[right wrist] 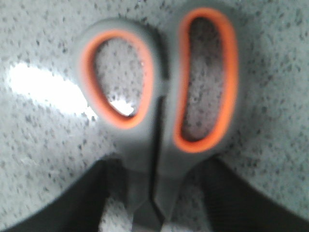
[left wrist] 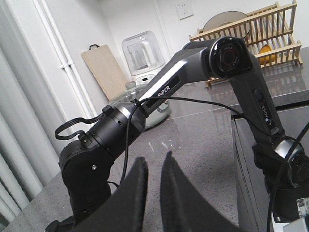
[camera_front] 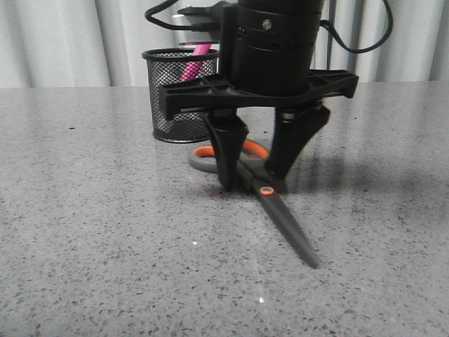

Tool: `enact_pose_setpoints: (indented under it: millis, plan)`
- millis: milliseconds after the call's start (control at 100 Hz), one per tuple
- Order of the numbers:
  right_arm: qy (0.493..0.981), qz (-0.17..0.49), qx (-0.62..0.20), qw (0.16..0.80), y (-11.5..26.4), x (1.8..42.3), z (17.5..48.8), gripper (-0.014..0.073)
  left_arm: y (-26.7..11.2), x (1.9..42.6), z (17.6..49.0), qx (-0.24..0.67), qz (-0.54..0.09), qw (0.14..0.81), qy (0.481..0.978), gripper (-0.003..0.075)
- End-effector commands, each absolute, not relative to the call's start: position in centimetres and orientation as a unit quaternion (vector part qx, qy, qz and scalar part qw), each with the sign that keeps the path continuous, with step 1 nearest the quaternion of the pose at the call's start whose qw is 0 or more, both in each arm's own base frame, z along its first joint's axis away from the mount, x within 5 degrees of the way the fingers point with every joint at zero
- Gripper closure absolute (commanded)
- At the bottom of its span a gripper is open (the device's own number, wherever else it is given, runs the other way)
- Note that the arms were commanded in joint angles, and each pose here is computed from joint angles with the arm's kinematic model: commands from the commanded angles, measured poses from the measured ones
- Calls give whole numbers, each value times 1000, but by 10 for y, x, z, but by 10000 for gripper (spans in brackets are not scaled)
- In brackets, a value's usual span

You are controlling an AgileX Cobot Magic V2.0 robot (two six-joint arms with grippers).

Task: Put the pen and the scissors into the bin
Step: 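Lift the scissors upright with the right gripper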

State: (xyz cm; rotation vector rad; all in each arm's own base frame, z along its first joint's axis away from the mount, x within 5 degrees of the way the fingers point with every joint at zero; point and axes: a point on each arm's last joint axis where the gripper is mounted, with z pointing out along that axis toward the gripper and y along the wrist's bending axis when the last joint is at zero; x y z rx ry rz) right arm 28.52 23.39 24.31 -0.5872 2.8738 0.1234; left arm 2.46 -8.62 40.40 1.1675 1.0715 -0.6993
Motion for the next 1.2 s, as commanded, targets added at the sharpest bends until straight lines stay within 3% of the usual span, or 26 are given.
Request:
enact_pose_setpoints:
  millis: [0, 170, 360, 570, 720, 890, 1030, 1100, 1190]
  plan:
    - [974, 48, -196, 107, 236, 287, 240, 393, -86, 23, 414, 493, -330, 661, 461, 677]
    - [972, 49, -197, 114, 236, 289, 240, 671, -86, 23, 414, 493, -330, 660, 461, 677]
    - [966, 49, -205, 149, 232, 287, 257, 669, -86, 23, 414, 493, -330, 660, 460, 677]
    - [929, 121, -199, 287, 215, 265, 337, 669, -84, 19, 415, 494, -328, 665, 455, 677]
    - [856, 183, -194, 442, 199, 248, 400, 669, -84, 18, 416, 491, -325, 668, 454, 677]
    - [713, 218, -222, 629, 203, 251, 445, 669, -83, 20, 417, 481, -318, 676, 459, 677]
    - [580, 232, -280, 728, 216, 255, 446, 663, -83, 20, 417, 482, -319, 675, 458, 677]
    - [559, 248, -277, 742, 217, 264, 437, 648, -83, 19, 416, 485, -321, 672, 457, 677]
    - [580, 253, -249, 733, 215, 286, 419, 643, -84, 19, 416, 486, -329, 667, 459, 677]
